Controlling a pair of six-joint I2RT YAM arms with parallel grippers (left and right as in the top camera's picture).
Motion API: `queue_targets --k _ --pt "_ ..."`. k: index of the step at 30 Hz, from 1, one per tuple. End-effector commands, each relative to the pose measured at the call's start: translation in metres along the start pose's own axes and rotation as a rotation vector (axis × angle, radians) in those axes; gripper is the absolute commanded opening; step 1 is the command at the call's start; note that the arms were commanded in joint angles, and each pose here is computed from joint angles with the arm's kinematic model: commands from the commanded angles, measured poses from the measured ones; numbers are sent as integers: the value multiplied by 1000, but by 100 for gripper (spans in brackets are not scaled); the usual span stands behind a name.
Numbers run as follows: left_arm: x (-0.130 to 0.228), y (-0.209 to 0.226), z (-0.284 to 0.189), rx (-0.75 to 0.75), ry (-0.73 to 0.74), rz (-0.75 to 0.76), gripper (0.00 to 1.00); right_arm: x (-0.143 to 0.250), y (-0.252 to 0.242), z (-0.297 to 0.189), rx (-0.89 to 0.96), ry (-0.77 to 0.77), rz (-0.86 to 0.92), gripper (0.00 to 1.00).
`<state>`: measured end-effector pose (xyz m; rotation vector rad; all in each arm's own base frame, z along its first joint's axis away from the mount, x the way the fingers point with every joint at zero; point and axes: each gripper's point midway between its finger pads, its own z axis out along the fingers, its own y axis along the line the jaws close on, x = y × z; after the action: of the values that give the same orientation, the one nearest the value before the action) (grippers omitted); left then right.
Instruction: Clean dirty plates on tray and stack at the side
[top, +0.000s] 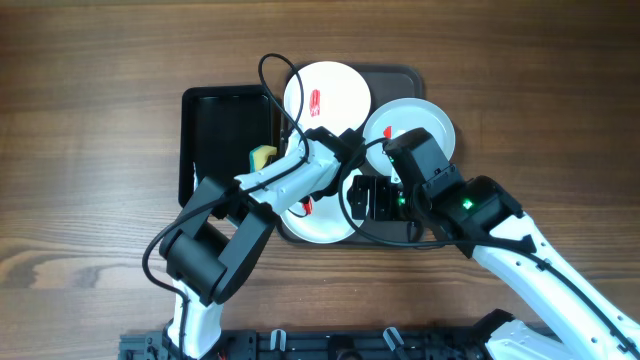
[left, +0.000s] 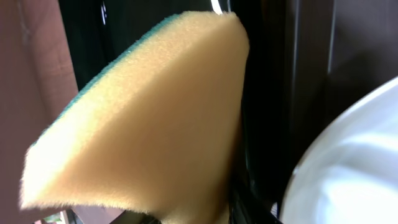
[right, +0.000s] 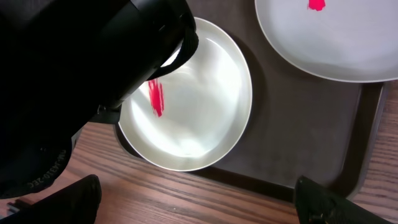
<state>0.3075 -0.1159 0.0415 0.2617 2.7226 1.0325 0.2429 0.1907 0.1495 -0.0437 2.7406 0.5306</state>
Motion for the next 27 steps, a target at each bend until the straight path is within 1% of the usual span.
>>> queue_targets --k 1,5,11,19,24,27 --pt "11 -23 -2 106 72 5 31 -3 5 0 -15 5 7 99" --pt "11 -26 -9 158 84 -11 36 -2 5 0 -15 6 6 100" --pt "0 -24 -30 243 54 -63 44 -2 4 0 -13 8 7 100" --pt "1 -41 -39 419 121 -114 43 -2 4 0 -13 9 7 100" --pt "1 -43 -43 490 144 -111 43 0 3 0 -10 13 7 100" --pt "-3 -48 -53 578 146 -112 43 0 3 0 -10 13 8 100"
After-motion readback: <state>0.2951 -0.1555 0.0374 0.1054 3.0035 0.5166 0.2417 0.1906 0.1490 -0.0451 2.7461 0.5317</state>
